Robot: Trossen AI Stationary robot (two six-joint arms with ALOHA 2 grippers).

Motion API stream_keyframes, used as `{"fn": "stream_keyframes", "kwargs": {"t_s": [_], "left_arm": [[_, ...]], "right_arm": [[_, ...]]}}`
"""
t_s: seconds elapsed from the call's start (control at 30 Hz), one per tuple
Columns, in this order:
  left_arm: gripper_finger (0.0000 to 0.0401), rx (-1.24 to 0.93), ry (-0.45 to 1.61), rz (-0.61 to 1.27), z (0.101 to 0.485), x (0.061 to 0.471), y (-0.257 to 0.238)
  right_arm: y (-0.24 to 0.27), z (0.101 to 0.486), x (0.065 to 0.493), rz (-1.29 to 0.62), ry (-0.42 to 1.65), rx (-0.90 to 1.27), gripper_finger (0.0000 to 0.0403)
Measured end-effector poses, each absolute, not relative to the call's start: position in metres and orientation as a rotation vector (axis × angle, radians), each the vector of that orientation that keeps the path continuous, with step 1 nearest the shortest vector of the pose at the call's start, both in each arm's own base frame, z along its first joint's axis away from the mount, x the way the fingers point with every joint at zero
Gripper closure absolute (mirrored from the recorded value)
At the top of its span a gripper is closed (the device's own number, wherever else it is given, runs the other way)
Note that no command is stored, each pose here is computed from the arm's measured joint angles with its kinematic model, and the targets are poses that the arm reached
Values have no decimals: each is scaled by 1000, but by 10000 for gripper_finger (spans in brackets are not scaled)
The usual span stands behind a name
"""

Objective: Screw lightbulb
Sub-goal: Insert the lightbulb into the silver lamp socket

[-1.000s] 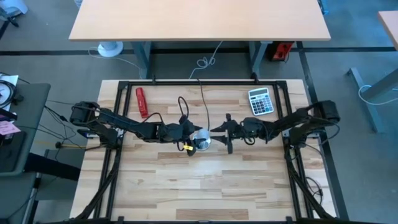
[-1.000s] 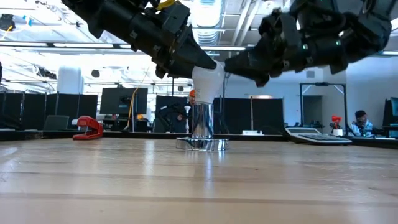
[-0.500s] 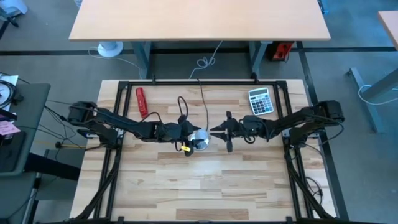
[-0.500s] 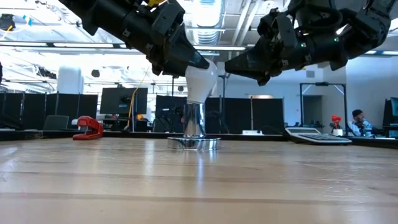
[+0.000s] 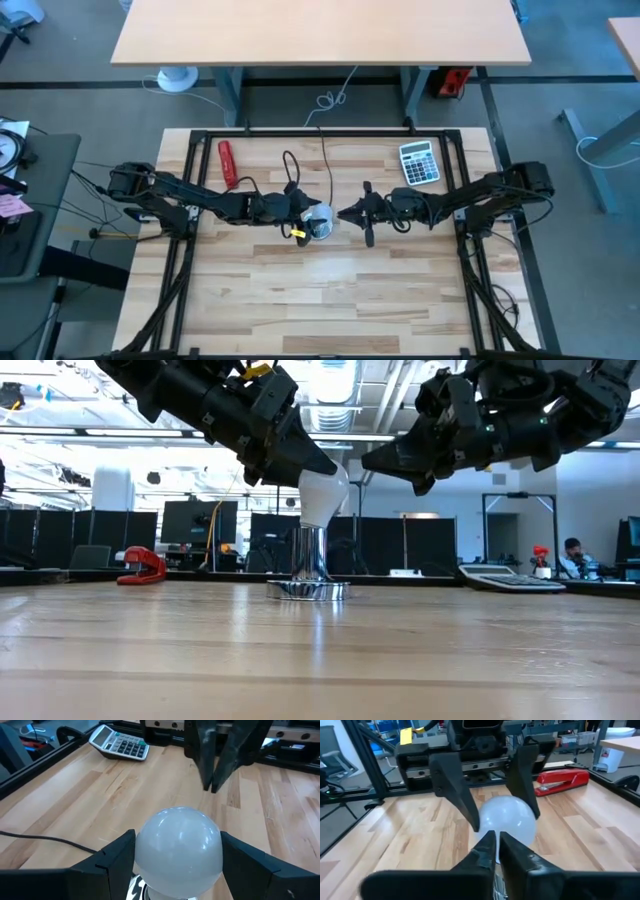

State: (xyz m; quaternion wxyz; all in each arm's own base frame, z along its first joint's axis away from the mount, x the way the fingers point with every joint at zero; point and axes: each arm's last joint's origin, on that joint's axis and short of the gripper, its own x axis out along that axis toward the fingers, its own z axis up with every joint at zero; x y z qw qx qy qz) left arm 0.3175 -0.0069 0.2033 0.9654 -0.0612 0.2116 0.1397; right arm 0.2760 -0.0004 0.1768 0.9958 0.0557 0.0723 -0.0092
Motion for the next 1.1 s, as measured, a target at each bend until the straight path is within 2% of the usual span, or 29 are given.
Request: {"fn": "stream_keyframes", "kwargs": {"t_s": [0.1,0.67,1.1], "left_arm": [[160,-121,428,284,203,318,-7],[159,-118,423,286,204,318,-7],[159,-108,426,299,204,317,-6]], "right_arm": [[-1,180,279,-18,132,108,395],[-9,203,299,-39,166,76,396],[-12,174,351,-33,236,75,396]]}}
